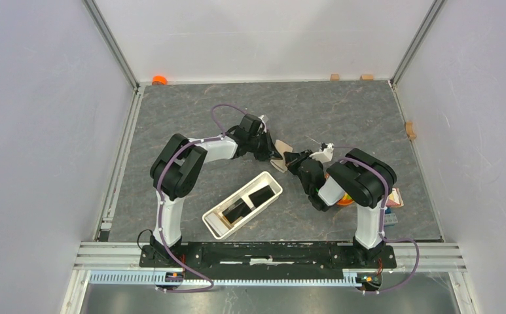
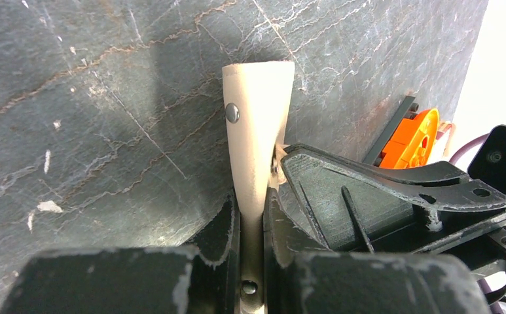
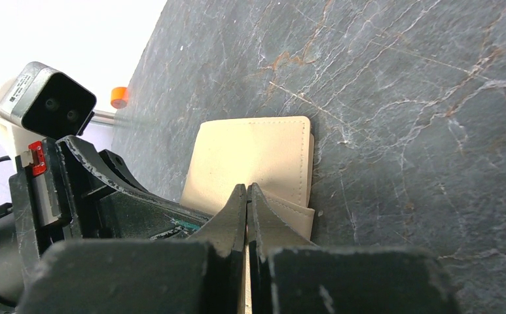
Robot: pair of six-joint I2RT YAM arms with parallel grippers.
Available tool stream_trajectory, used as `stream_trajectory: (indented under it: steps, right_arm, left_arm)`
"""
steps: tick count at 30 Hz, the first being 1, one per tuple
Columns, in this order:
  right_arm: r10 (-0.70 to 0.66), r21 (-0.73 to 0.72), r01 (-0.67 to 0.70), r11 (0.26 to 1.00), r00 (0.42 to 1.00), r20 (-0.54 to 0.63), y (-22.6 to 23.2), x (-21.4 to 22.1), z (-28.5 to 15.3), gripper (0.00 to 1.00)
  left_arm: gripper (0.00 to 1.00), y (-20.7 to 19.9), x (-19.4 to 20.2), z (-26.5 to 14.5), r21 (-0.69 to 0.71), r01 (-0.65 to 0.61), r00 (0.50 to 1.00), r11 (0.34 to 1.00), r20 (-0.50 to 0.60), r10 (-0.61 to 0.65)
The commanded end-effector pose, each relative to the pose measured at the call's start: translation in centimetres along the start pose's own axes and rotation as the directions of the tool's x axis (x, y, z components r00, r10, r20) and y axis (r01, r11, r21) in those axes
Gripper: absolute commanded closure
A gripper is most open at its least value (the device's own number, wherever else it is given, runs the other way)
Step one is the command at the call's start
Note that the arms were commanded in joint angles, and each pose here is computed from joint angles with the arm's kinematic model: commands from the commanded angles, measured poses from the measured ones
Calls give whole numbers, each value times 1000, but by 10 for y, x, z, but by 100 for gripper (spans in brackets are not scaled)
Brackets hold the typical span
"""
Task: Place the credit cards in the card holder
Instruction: Close the card holder at the center of the board.
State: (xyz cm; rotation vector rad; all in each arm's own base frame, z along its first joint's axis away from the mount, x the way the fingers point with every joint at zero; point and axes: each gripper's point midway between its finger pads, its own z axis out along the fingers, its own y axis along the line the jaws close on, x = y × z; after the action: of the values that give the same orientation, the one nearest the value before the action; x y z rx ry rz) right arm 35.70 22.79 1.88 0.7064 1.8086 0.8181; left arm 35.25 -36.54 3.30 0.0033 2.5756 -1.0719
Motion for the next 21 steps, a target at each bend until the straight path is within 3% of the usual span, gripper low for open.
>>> stream_trajectory:
  steps: [1,21]
  right_arm:
    - [-26,263,404,876,584,-811,-154,164,-165,100]
    - [9,279,446,851,518,-856,-166,184,-173,100]
  left_arm:
    - [98,-22,-6,16,64,-94,995,994,35,92]
    - [98,-58,-6,14,209,-264,965,942,53,258]
